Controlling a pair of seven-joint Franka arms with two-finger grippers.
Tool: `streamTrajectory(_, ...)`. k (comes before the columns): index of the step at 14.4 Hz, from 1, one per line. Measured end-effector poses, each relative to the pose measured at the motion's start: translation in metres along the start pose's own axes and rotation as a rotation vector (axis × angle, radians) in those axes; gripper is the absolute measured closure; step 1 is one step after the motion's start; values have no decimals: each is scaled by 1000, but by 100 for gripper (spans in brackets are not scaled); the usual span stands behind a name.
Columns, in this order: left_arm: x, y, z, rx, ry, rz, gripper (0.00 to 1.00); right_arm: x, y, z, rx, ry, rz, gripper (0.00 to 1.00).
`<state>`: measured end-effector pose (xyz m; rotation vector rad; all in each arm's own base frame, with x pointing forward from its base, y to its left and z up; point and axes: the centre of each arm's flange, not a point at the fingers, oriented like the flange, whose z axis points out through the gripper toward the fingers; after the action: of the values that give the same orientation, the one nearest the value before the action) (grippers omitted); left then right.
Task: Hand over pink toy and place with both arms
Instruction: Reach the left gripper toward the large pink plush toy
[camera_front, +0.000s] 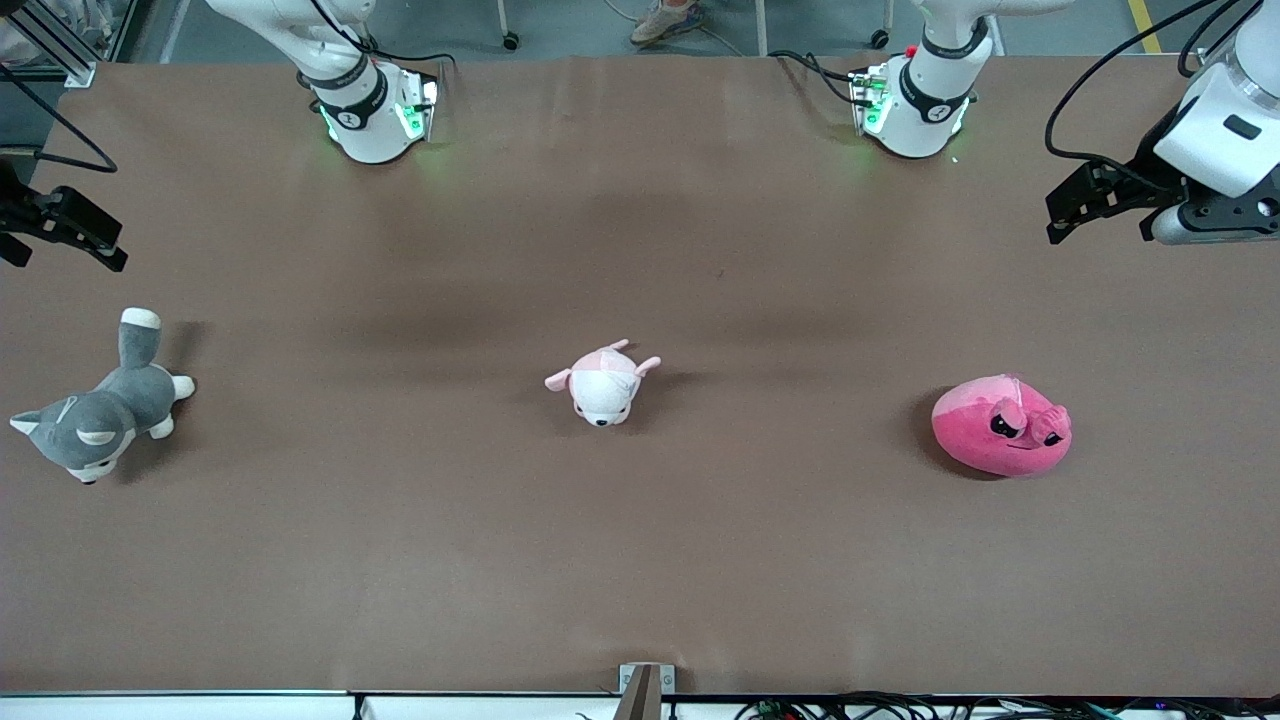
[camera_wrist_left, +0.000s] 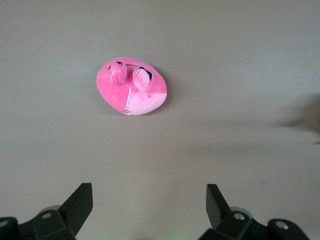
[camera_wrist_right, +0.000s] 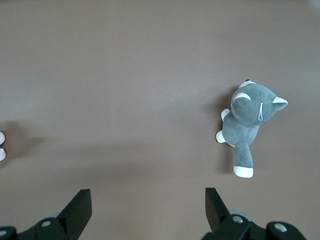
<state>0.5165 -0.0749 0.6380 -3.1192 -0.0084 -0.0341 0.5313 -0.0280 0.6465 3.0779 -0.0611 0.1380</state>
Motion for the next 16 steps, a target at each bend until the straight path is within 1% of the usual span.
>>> streamTrajectory(4, 3, -8, 0, 0, 0, 11, 0, 0, 0, 0, 0, -3, 0, 0)
streamTrajectory(7, 17, -24, 15, -2, -25, 56, 0, -1, 0, 1, 0, -7, 0, 0)
streamTrajectory(9, 38, -44, 36, -6, -51, 52, 0, -1, 0, 0, 0, -6, 1, 0)
streamTrajectory(12, 72, -69, 84, -13, -68, 24, 0, -1, 1, -4, 0, 3, 2, 0)
streamTrajectory(14, 89, -78, 113, -16, -60, 12, 0, 0, 0, -6, 1, 7, 0, 0)
streamTrajectory(16, 102, -92, 142, -19, -34, -11, 0, 0, -1, -7, 1, 9, -2, 0)
